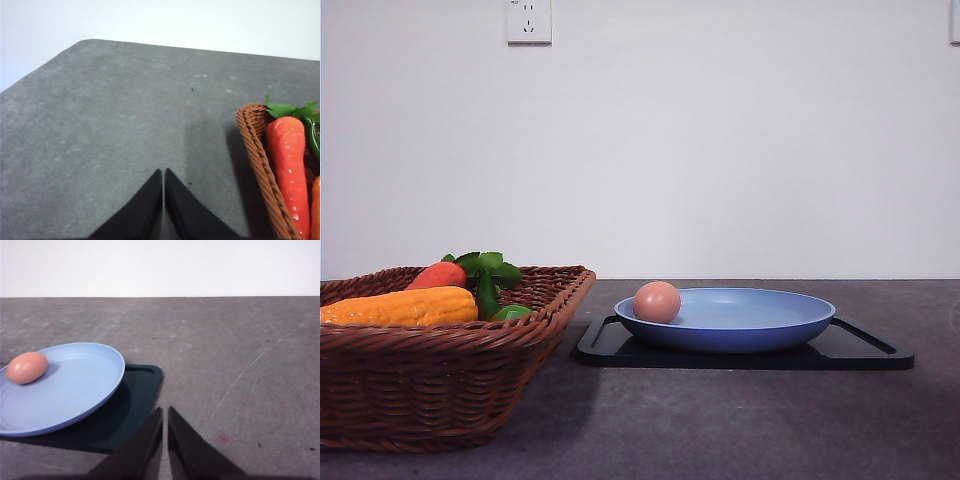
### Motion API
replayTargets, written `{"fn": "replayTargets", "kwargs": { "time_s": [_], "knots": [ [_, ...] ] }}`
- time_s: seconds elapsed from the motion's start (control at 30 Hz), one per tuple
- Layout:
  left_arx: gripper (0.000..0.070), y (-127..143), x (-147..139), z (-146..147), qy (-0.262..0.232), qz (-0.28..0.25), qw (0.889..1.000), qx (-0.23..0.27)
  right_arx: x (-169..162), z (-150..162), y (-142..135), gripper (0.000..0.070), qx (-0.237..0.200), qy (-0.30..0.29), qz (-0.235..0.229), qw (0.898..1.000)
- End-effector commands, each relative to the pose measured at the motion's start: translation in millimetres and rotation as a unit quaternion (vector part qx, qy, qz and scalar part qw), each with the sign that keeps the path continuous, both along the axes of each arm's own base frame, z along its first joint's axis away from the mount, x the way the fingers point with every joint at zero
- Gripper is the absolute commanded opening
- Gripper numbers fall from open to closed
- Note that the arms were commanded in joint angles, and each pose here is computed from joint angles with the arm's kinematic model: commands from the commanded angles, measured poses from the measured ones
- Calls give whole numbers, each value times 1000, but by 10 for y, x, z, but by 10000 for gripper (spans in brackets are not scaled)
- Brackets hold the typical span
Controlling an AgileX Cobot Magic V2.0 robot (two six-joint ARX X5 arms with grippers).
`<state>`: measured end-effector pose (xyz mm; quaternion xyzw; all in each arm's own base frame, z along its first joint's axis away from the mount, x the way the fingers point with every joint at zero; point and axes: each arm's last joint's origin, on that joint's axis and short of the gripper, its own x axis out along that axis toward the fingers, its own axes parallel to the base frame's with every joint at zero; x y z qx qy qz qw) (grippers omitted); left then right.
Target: Transfer egg from basket to plate and serve
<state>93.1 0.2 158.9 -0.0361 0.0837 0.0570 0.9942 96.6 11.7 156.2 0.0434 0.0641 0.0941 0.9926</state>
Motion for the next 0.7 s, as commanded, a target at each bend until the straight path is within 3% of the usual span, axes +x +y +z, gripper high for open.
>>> {"fn": "replayTargets", "kwargs": {
  "time_s": [0.0, 0.67],
  "knots": [
    [0, 0, 4, -18, 0, 0, 1000, -1, 4, -8, -1, 0, 7, -2, -2, 1000],
    [0, 0, 4, -18, 0, 0, 1000, -1, 4, -8, -1, 0, 7, -2, -2, 1000]
  ]
}}
